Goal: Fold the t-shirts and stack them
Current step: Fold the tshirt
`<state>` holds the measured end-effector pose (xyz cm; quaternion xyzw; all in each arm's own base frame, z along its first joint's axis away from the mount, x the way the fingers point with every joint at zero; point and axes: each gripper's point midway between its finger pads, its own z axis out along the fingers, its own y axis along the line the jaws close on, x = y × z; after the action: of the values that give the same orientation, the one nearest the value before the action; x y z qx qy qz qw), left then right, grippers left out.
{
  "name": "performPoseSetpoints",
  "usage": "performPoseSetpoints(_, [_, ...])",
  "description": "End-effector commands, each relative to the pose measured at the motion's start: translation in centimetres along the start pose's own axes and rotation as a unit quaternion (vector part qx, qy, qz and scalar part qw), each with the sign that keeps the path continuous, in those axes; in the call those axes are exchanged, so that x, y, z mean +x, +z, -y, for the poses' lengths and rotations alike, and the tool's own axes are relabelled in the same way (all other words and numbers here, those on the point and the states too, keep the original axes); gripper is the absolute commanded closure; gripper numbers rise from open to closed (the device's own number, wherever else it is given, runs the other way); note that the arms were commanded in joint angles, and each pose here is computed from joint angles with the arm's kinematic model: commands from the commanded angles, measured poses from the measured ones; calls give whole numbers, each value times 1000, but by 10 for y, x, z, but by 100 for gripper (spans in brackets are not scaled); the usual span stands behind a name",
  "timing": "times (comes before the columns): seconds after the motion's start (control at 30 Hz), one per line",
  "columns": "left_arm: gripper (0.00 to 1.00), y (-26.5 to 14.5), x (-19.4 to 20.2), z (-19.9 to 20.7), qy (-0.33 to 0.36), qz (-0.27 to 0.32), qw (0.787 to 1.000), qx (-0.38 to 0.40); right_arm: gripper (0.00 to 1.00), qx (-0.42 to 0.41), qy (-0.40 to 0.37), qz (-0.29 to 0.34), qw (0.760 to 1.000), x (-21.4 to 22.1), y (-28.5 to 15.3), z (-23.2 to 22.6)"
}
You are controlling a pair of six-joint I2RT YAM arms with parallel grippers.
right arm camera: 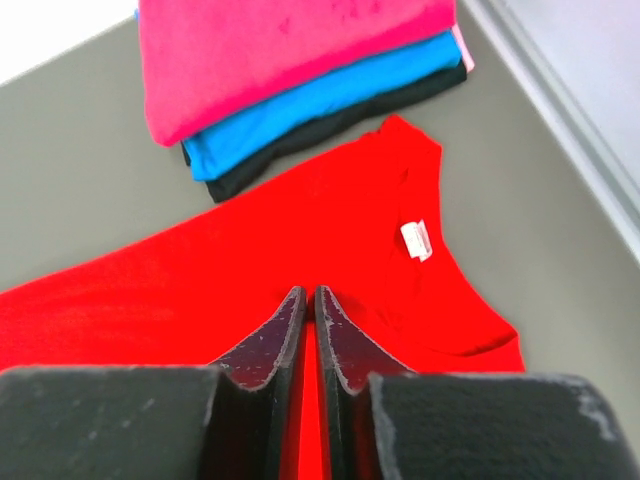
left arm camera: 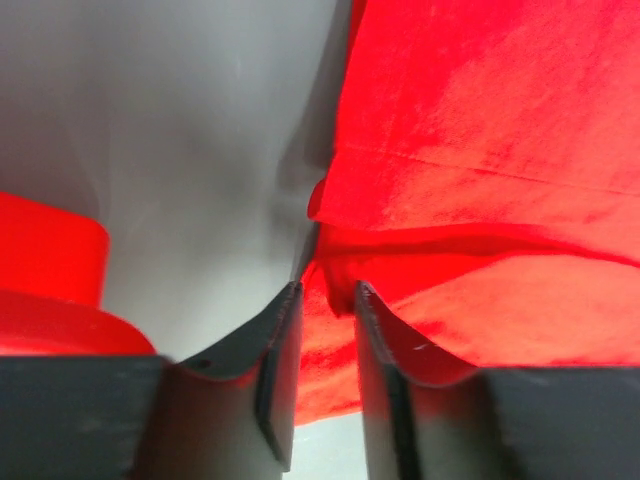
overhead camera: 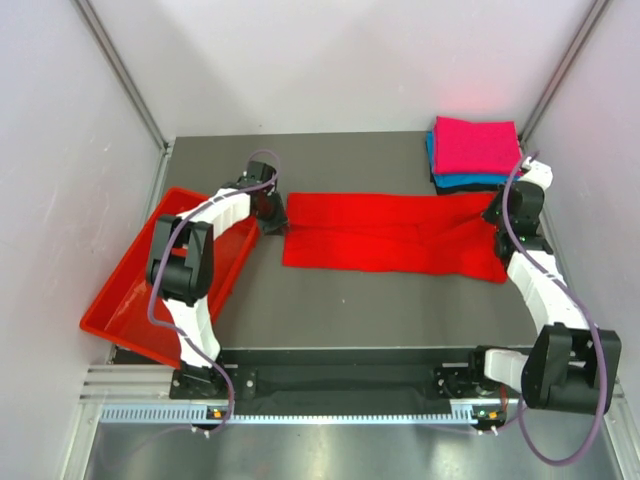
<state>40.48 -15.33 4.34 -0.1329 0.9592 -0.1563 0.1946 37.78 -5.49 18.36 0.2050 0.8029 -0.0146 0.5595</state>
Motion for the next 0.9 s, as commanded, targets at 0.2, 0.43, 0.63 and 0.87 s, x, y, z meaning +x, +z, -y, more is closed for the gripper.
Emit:
performPoseSetpoints(0.2, [59, -57, -49, 22, 29, 78, 997, 4, 93, -27, 7, 6, 1000, -20, 13, -14])
performPoseSetpoints(0.43, [59, -71, -16, 27, 50, 56, 997, 34, 93, -24, 10, -5, 1000, -18, 15, -14])
performPoseSetpoints(0.63, [55, -72, 35, 11, 63, 24, 996, 50, 94, -17, 7, -23, 1000, -14, 17, -12])
performPoseSetpoints(0.87, [53, -70, 68, -8, 70, 4, 996, 49, 100, -41, -9, -14, 999, -21, 14, -18])
